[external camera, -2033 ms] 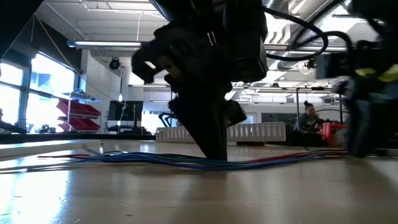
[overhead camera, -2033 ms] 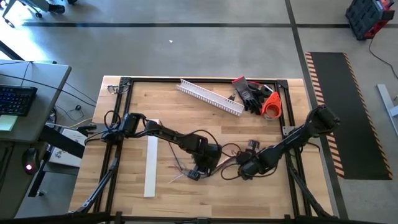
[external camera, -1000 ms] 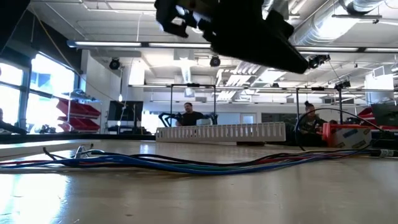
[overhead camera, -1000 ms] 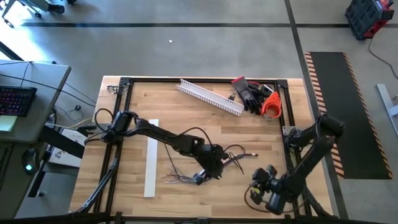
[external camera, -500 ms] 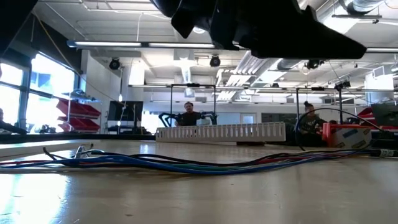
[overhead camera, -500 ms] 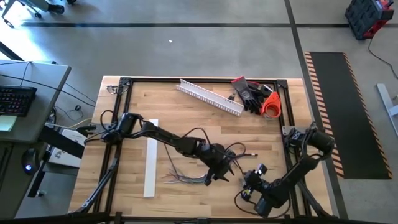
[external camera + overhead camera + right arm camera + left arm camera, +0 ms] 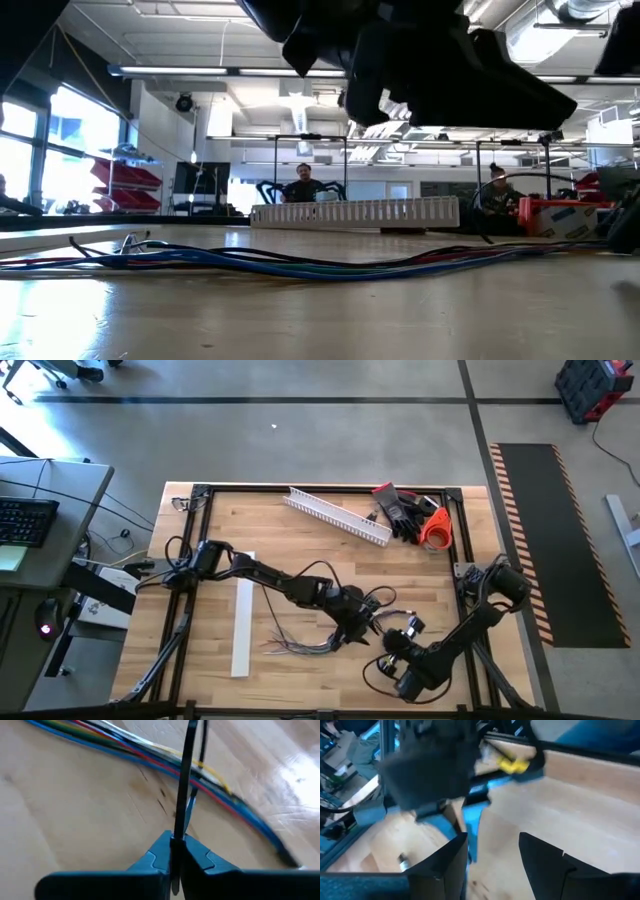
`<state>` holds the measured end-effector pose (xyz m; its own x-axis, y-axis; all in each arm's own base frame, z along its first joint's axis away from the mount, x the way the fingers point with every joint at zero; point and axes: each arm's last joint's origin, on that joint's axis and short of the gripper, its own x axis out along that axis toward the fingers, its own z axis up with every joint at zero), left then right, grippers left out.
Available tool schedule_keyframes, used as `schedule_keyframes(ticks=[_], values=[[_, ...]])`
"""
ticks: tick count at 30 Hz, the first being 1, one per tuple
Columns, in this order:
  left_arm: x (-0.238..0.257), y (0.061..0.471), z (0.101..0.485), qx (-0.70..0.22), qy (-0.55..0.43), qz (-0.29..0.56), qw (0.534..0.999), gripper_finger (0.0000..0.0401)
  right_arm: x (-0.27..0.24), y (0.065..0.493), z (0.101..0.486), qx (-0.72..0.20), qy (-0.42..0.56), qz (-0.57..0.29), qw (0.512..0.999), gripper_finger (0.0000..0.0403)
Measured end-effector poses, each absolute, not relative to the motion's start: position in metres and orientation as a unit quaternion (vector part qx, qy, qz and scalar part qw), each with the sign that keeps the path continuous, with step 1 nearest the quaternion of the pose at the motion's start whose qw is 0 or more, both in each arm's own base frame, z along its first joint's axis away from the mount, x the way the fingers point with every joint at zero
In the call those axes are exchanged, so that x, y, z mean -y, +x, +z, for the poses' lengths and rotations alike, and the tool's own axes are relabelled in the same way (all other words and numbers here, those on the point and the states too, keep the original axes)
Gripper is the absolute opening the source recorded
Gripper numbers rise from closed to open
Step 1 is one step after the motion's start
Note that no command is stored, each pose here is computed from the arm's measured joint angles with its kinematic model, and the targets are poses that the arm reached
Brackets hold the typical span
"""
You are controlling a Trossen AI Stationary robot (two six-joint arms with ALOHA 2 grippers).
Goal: Ziptie cables
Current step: Wrap the right zip tie on the cable
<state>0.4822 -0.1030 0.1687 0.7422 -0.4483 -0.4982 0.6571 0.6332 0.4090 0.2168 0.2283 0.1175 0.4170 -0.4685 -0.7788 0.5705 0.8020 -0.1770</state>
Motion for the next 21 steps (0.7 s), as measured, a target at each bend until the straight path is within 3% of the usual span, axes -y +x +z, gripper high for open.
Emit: schedule_keyframes(ticks=[12,16,21], values=[[0.092,0.49,0.151,-0.176,0.297,-0.302,0.888,0.0153,-0.235,0.245,0.161,-0.468,0.039,-0.305,0.829,0.0],[0.091,0.491,0.143,-0.186,0.296,-0.301,0.887,0.0106,-0.233,0.25,0.164,-0.468,0.041,-0.305,0.829,0.0],[0.086,0.492,0.143,-0.189,0.283,-0.299,0.891,0.0014,-0.232,0.25,0.164,-0.469,0.043,-0.305,0.828,0.0005]])
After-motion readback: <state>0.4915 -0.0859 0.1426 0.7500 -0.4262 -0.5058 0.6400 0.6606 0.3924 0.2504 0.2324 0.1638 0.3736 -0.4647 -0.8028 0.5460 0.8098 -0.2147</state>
